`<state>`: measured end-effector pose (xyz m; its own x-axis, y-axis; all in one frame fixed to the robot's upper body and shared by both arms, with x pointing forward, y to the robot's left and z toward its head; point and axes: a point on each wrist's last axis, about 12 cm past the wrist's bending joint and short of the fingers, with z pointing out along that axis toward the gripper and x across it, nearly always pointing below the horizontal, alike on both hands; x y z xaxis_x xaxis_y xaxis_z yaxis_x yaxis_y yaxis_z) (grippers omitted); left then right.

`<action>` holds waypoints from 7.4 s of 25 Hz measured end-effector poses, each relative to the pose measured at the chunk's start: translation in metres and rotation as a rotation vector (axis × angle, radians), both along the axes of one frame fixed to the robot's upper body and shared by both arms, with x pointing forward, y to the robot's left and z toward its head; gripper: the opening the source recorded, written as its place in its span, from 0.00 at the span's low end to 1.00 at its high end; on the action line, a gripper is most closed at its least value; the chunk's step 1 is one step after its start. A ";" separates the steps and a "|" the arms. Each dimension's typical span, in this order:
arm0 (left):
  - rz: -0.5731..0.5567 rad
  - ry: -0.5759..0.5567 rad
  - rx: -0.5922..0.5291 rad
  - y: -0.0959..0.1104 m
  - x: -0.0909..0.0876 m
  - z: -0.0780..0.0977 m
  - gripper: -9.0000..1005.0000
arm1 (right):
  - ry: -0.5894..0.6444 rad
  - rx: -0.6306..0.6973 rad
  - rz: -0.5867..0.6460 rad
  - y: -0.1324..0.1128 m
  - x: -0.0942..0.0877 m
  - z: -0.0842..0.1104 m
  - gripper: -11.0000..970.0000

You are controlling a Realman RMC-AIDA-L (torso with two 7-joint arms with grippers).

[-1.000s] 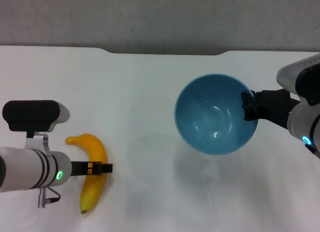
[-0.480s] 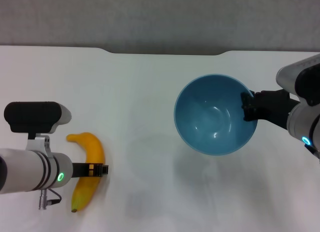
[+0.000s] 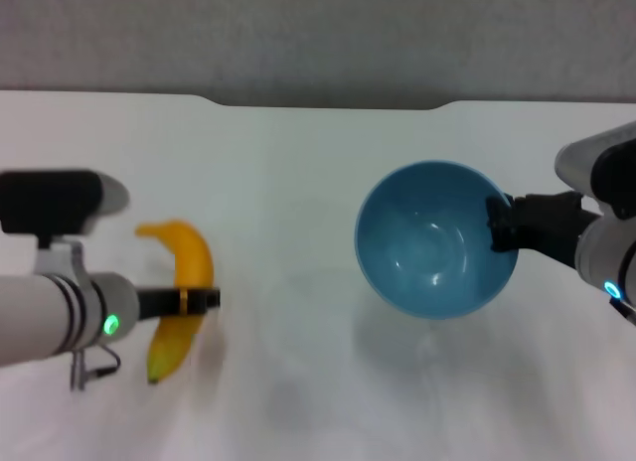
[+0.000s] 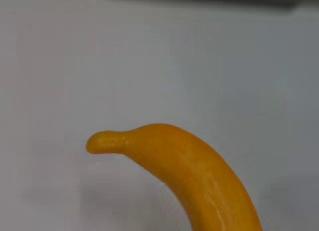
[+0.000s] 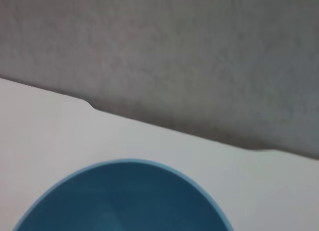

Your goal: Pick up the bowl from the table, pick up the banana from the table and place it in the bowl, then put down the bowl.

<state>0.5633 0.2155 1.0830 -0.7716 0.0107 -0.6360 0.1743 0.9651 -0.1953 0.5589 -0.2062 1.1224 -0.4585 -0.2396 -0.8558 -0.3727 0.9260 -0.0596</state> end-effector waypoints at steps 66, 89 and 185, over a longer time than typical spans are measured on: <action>-0.357 -0.474 -0.382 -0.052 -0.026 0.040 0.55 | 0.264 0.262 0.219 0.045 0.040 -0.004 0.05; -0.335 -0.537 -0.316 -0.040 -0.023 0.044 0.83 | 0.279 0.228 0.200 0.031 0.048 0.001 0.05; -0.002 -0.551 -0.154 0.068 -0.032 0.028 0.91 | 0.349 0.041 0.142 -0.010 0.043 0.010 0.68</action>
<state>0.5310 0.2833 1.1109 -0.3258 -0.1124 -0.9387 0.2924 0.9322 -0.2131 0.6018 -0.2161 1.1325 -0.6888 -0.2902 -0.6643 -0.4885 0.8629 0.1296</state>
